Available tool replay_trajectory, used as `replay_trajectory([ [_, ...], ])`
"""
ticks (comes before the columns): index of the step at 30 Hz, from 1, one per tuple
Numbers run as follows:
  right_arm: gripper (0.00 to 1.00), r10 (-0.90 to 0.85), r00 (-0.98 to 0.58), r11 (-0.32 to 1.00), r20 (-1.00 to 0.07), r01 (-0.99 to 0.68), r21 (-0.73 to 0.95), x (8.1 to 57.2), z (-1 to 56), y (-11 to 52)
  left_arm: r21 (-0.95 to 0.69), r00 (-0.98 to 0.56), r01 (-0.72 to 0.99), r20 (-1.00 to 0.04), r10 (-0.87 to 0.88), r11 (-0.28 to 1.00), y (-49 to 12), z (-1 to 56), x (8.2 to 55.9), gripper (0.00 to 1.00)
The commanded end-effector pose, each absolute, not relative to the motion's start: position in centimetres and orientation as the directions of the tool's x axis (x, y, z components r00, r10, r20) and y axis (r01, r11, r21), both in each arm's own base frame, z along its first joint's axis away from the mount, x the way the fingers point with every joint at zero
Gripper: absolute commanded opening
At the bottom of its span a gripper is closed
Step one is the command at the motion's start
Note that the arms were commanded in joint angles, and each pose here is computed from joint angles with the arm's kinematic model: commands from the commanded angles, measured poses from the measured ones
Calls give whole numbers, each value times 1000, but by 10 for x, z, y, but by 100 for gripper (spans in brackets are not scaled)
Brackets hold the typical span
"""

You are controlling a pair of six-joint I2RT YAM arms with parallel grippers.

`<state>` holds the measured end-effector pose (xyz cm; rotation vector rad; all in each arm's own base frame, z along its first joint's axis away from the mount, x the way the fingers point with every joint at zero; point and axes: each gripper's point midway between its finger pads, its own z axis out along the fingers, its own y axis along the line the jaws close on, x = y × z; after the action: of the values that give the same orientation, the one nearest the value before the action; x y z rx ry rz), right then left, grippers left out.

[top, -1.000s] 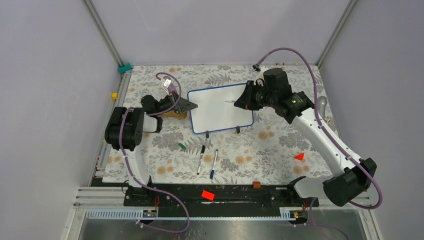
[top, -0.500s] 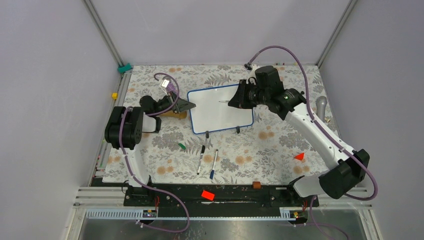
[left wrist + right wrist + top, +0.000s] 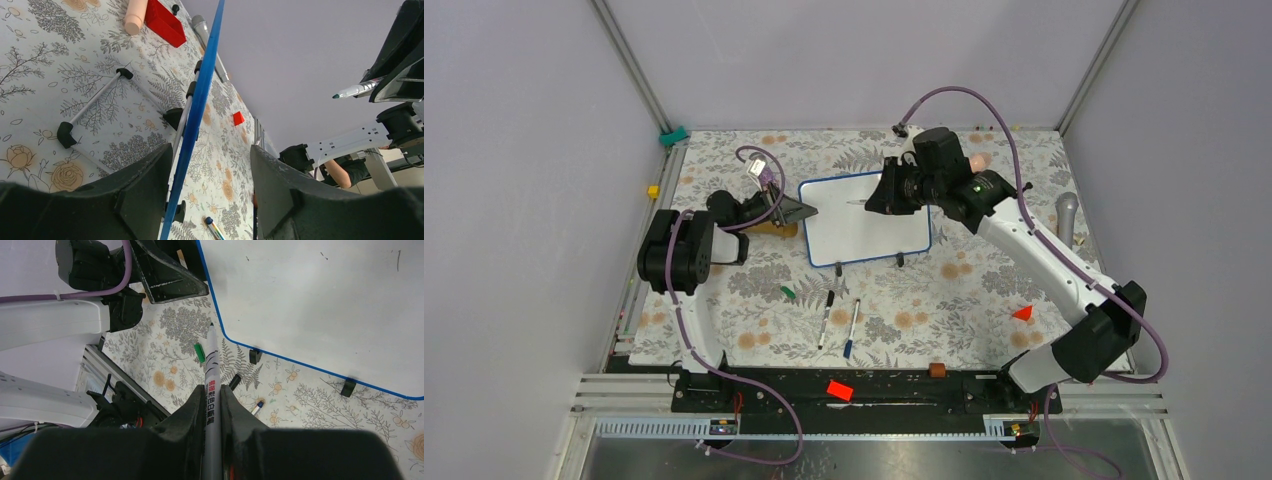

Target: Write a sentence on the whiteboard

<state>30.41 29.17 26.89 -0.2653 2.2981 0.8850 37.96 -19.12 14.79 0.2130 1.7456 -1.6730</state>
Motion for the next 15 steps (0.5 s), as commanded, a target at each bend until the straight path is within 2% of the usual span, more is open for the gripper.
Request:
replay_trajectory([
  [1, 0, 54, -721, 740, -691, -436, 513, 311, 288, 297, -743, -680, 653, -661, -319, 147, -193, 161, 378, 61],
  [10, 0, 47, -722, 742, -690, -437, 508, 310, 284, 296, -582, -530, 789, -807, -260, 196, -192, 160, 366, 60],
  [15, 0, 44, -727, 740, -685, -437, 511, 309, 283, 297, -511, -469, 837, -853, -229, 194, -196, 162, 359, 58],
])
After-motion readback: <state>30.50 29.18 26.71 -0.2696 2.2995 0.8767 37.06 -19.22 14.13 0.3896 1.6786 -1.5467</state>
